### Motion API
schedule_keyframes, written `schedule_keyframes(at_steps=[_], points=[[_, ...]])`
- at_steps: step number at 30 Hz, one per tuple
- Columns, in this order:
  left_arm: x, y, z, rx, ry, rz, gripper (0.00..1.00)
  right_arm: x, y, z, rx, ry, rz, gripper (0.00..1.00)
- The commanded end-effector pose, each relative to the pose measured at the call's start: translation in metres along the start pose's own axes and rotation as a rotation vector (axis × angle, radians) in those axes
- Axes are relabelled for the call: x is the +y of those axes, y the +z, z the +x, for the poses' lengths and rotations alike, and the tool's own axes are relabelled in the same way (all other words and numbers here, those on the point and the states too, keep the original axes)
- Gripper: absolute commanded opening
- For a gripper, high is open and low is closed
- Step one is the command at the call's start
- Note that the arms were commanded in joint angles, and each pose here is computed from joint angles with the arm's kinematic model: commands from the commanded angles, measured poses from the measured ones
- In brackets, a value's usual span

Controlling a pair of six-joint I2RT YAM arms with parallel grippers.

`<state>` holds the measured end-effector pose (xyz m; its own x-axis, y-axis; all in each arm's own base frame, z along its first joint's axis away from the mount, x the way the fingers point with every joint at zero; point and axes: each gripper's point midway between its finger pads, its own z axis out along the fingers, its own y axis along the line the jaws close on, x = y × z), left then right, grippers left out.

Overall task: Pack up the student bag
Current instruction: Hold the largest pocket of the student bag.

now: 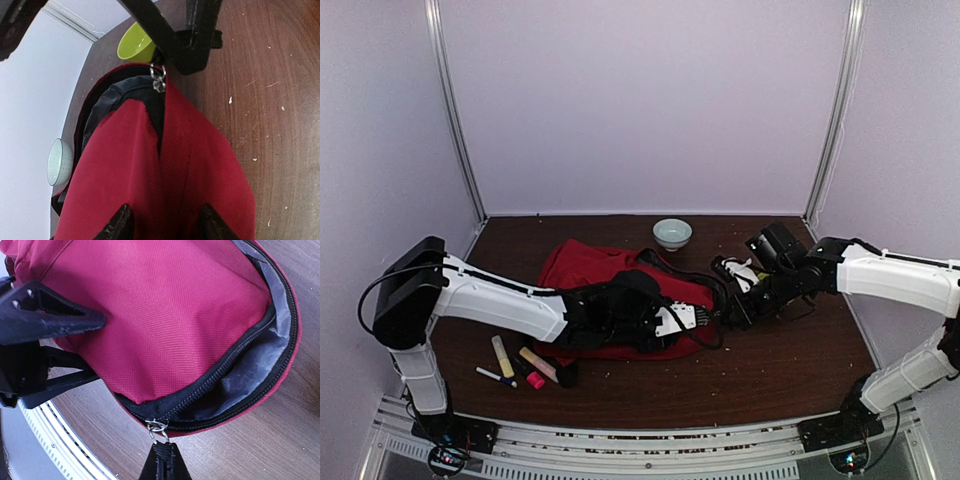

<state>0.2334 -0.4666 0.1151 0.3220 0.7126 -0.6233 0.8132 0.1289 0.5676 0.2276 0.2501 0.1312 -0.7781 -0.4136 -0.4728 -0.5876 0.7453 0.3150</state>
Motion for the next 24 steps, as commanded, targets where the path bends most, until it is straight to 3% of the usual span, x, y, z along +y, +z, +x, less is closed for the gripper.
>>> schedule_keyframes(at_steps=[1, 3, 5, 10, 16, 19, 24], points=[[0.008, 0.011, 0.011, 0.052, 0.026, -0.053, 0.41, -0.005, -0.012, -0.019, -0.065, 0.026, 0.001, 0.00], [0.006, 0.012, 0.015, 0.065, 0.026, -0.051, 0.26, -0.015, -0.016, -0.023, -0.087, 0.035, 0.042, 0.00], [0.007, 0.008, 0.017, 0.075, 0.014, -0.052, 0.00, -0.033, -0.020, -0.026, -0.093, 0.035, 0.143, 0.00], [0.000, -0.019, 0.026, 0.071, 0.008, -0.026, 0.00, -0.095, -0.050, -0.038, -0.122, 0.017, 0.513, 0.00], [-0.018, -0.055, 0.046, 0.099, 0.012, 0.032, 0.00, -0.125, -0.084, -0.069, -0.188, 0.014, 0.690, 0.00], [-0.026, -0.069, 0.048, 0.095, 0.022, 0.046, 0.00, -0.124, -0.081, -0.080, -0.188, 0.009, 0.655, 0.00], [-0.010, -0.089, 0.040, 0.035, -0.026, -0.028, 0.01, -0.037, -0.030, -0.071, -0.158, -0.154, 0.249, 0.00]])
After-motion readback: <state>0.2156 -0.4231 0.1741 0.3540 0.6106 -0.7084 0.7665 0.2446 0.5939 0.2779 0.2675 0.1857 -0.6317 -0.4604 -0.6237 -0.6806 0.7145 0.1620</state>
